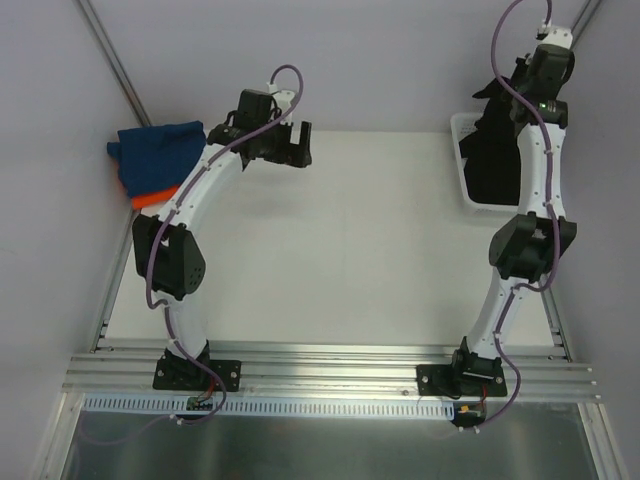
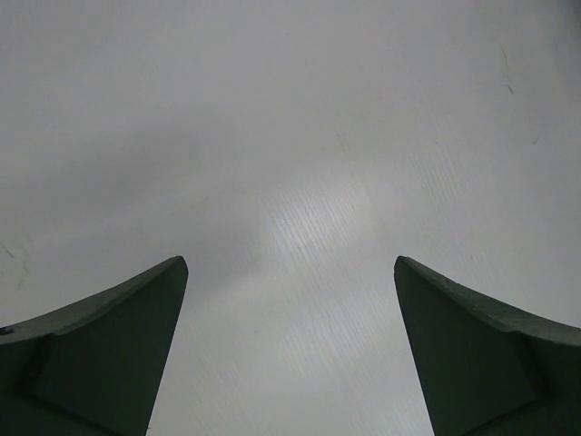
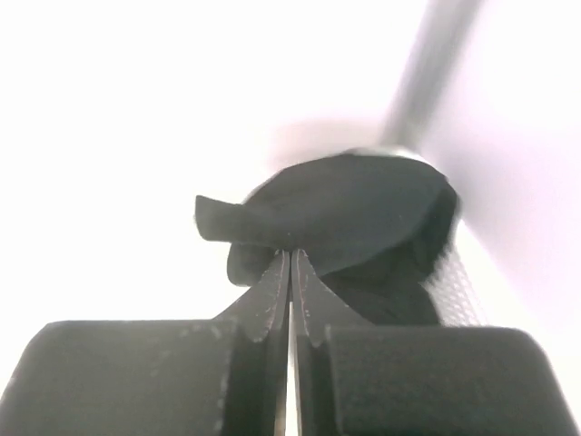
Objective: Fold and stack the t-shirts
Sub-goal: Grab the tshirt from the pile, then move the tshirt to the center of the board
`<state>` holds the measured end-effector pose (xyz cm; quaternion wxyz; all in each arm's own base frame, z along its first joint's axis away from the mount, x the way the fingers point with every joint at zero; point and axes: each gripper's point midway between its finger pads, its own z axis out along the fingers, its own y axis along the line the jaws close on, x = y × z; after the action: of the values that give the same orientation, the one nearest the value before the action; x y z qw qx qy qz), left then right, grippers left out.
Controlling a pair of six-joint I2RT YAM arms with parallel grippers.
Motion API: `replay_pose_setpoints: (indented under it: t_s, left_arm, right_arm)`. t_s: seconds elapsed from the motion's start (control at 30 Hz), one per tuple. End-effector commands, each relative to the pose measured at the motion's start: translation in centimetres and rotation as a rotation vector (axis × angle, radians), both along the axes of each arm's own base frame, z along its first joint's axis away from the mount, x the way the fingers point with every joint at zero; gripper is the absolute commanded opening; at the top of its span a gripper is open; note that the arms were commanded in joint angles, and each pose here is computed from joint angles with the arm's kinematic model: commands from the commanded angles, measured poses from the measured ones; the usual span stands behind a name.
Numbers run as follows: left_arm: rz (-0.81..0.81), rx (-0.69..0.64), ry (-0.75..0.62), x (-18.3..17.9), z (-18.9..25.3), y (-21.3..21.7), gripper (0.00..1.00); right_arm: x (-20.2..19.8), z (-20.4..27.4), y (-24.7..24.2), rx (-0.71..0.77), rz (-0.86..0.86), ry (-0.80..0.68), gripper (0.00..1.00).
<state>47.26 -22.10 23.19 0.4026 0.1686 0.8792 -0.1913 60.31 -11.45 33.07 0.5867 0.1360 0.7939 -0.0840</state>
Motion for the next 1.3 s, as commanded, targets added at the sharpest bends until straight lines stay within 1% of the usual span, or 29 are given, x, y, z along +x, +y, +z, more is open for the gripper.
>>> replay_pose_setpoints:
  t_s: [0.0, 0.03, 0.07, 0.1, 0.17, 0.23, 0.27, 0.33, 0.4, 0.43, 0.53, 0.63, 0.7, 0.73, 0.77, 0.87, 0.93, 1.07, 1.1, 1.2, 1.27]
  left_arm:
    - [0.123, -0.152, 0.010, 0.3, 3.8, 3.5, 0.99]
    - [0.172, -0.166, 0.008, 0.8, 4.1, 5.7, 0.99]
    - [0.202, -0.187, 0.002, 0.5, 5.0, 6.8, 0.99]
    - [0.236, -0.200, -0.006, 0.6, 5.5, 8.7, 0.99]
    - [0.266, -0.208, -0.016, 0.0, 6.1, 10.5, 0.99]
    - [0.312, -0.211, -0.020, -0.4, 6.3, 12.6, 0.99]
    - [0.325, -0.206, -0.015, -1.0, 6.0, 13.1, 0.99]
    - [0.350, -0.205, -0.013, -1.5, 5.9, 14.0, 0.99]
    - [0.365, -0.200, -0.020, -2.2, 5.9, 14.7, 0.99]
    - [0.369, -0.199, -0.021, -2.7, 5.9, 14.8, 0.99]
    - [0.391, -0.205, -0.027, -3.3, 6.0, 15.3, 0.99]
    - [0.409, -0.200, -0.045, -4.1, 6.5, 15.7, 0.99]
    - [0.426, -0.192, -0.067, -4.3, 6.9, 16.2, 0.99]
    - [0.433, -0.188, -0.081, -4.5, 7.2, 16.5, 0.99]
    - [0.435, -0.180, -0.091, -4.6, 7.4, 16.7, 0.99]
    - [0.441, -0.171, -0.106, -5.0, 7.7, 16.9, 0.99]
    - [0.478, -0.173, -0.117, -5.1, 8.0, 18.3, 0.99]
    - [0.518, -0.171, -0.135, -5.6, 8.3, 19.8, 0.99]
    - [0.531, -0.170, -0.142, -5.7, 8.5, 20.3, 0.99]
    - [0.582, -0.178, -0.157, -6.3, 9.0, 22.2, 0.99]
    - [0.601, -0.187, -0.188, -6.7, 10.1, 23.3, 0.99]
  right_arm:
    - [-2.7, 8.9, 8.7, 0.094, 0.311, -0.169, 0.01]
    - [-3.3, 9.8, 10.1, 0.095, 0.347, -0.178, 0.00]
    - [-3.9, 10.4, 12.1, 0.095, 0.391, -0.179, 0.01]
    - [-5.2, 12.3, 13.6, 0.094, 0.438, -0.214, 0.01]
    - [-6.6, 14.1, 17.1, 0.089, 0.527, -0.246, 0.01]
    - [-8.3, 16.6, 19.2, 0.085, 0.574, -0.299, 0.01]
    - [-9.3, 17.8, 21.3, 0.083, 0.618, -0.331, 0.00]
    - [-11.5, 20.5, 23.1, 0.077, 0.663, -0.392, 0.01]
    - [-13.3, 22.4, 25.8, 0.086, 0.728, -0.441, 0.01]
    - [-14.7, 24.1, 27.1, 0.092, 0.761, -0.483, 0.01]
    - [-16.6, 26.5, 29.1, 0.132, 0.820, -0.547, 0.00]
    - [-19.3, 29.0, 31.8, 0.207, 0.903, -0.618, 0.00]
    - [-21.0, 31.5, 32.4, 0.244, 0.931, -0.696, 0.00]
    - [-21.9, 32.4, 32.9, 0.291, 0.947, -0.718, 0.01]
    - [-23.1, 34.4, 32.9, 0.304, 0.963, -0.786, 0.00]
    - [-25.6, 37.1, 33.8, 0.347, 1.005, -0.876, 0.00]
    - [-27.1, 38.3, 34.4, 0.390, 1.039, -0.917, 0.00]
    - [-28.7, 39.4, 35.3, 0.458, 1.097, -0.953, 0.00]
    - [-29.1, 39.4, 35.8, 0.512, 1.124, -0.934, 0.00]
    - [-28.4, 36.9, 38.4, 0.563, 1.195, -0.827, 0.00]
    - [-25.7, 32.4, 40.5, 0.617, 1.192, -0.661, 0.00]
